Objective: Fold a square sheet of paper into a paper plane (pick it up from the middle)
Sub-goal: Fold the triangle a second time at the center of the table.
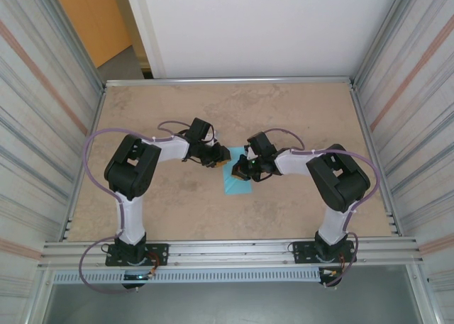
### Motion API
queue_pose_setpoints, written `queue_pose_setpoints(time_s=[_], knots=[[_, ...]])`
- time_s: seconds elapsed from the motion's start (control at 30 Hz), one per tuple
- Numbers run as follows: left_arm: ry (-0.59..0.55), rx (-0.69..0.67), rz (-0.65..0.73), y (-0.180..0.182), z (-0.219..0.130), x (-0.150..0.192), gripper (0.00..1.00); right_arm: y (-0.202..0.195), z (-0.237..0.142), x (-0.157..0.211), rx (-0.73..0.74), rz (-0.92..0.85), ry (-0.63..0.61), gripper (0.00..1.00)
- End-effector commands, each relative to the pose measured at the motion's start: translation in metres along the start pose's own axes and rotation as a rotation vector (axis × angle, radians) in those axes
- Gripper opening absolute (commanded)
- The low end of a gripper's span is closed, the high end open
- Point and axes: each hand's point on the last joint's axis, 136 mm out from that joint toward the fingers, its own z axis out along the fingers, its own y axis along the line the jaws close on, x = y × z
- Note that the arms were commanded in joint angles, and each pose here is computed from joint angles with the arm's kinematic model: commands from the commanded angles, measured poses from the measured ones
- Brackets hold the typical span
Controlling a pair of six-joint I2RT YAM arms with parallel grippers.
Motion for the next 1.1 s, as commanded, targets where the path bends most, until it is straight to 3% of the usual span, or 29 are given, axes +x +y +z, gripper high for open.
queue_pose_setpoints(time_s=[0.0, 1.07], knots=[[0.056, -0.054, -0.059, 0.023, 0.009, 0.016, 0.28, 0.005, 0.006, -0.004, -0.002, 0.002, -0.007, 0.01], [0.06, -0.051, -0.061, 0.023, 0.009, 0.017, 0.28, -0.007, 0.014, -0.001, 0.031, 0.012, 0.016, 0.02]])
